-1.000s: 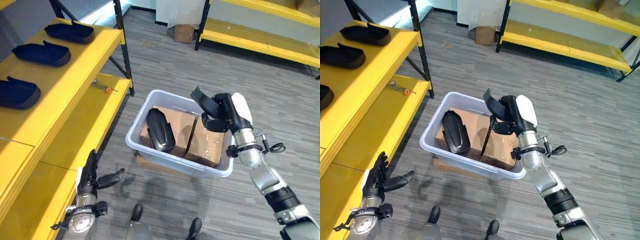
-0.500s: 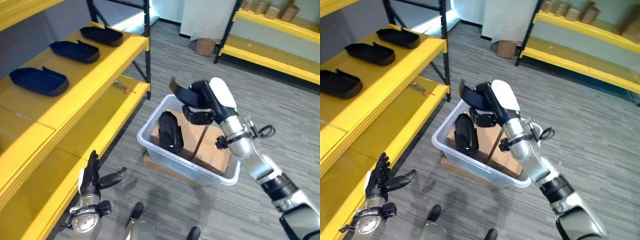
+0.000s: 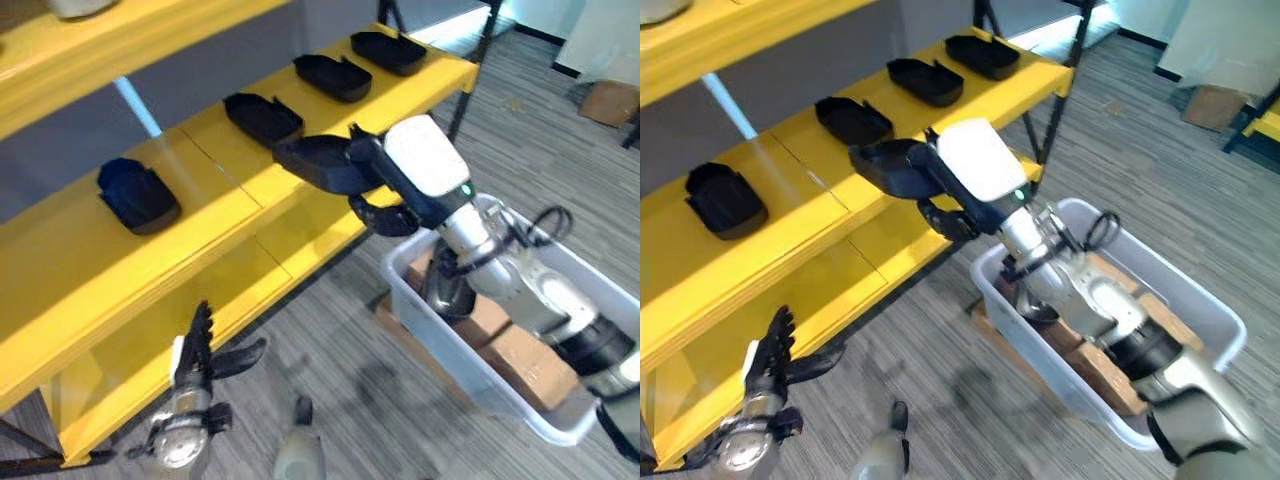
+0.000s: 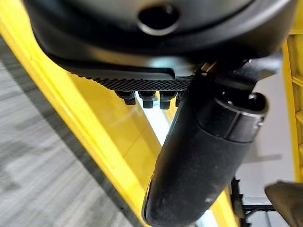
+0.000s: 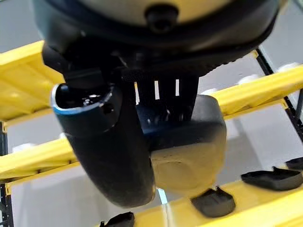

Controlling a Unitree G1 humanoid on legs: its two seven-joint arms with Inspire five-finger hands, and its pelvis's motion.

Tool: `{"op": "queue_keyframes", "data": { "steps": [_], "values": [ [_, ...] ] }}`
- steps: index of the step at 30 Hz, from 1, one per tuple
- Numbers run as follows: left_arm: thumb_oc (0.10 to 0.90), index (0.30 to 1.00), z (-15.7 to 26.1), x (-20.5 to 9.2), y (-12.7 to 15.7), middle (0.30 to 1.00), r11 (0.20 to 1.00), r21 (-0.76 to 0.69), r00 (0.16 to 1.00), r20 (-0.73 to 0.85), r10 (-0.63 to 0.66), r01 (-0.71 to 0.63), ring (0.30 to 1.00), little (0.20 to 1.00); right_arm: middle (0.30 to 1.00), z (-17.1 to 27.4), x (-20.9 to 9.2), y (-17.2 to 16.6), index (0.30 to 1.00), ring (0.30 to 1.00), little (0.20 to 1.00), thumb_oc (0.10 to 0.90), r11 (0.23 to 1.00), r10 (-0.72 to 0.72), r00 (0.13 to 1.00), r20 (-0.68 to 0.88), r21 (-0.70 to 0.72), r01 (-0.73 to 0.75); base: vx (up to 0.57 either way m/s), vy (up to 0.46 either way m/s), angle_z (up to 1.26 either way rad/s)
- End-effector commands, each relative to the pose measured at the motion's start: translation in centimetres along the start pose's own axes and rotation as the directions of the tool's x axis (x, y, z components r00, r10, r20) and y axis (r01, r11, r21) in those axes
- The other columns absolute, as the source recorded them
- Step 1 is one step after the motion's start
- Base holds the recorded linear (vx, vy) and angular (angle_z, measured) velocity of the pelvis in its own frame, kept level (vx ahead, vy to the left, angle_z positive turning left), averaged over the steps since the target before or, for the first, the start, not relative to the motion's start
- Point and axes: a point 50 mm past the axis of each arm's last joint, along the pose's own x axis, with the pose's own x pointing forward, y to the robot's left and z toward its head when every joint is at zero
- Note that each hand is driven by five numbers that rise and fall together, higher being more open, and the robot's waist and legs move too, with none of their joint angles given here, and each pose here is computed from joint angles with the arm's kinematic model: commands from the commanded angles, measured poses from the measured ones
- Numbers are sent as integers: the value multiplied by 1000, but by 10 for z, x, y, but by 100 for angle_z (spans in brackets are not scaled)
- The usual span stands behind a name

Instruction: Move parts from the plastic box to the shelf.

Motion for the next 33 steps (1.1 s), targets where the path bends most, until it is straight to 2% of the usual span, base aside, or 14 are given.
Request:
{"op": "queue_keyframes", "data": {
  "steps": [1, 5, 9, 16, 29, 33],
  "values": [
    [900, 1000, 54, 12, -6, 1000, 998, 19, 960, 274, -65, 62, 1000, 1000, 300, 14, 26, -68, 300, 300, 300, 400, 925, -377, 921, 93, -13, 380, 79, 185, 69],
    [900, 1000, 58, 10, -1, 1000, 997, 53, 954, 290, -71, 58, 1000, 1000, 300, 14, 16, -68, 300, 300, 300, 400, 918, -395, 916, 71, -8, 396, 58, 199, 58],
    [900, 1000, 60, 8, 4, 1000, 997, 60, 953, 298, -58, 41, 1000, 1000, 300, 18, 15, -75, 300, 300, 300, 400, 900, -426, 900, 96, -60, 433, 18, 116, 14],
    [900, 1000, 61, 3, 10, 1000, 996, 84, 951, 309, -33, 8, 1000, 1000, 300, 25, 17, -71, 300, 300, 300, 400, 901, -388, 910, 142, -150, 408, 19, 107, 27],
    [900, 1000, 56, -5, 22, 1000, 992, 117, 955, 297, 6, -43, 1000, 1000, 300, 33, 34, -50, 300, 300, 300, 400, 931, -307, 937, 165, -153, 331, 4, 85, 15],
    [900, 1000, 57, -2, 25, 1000, 989, 143, 956, 295, -3, -42, 1000, 1000, 300, 34, 31, -41, 300, 300, 300, 400, 945, -273, 949, 159, -141, 295, 20, 133, 46]
  ]
}}
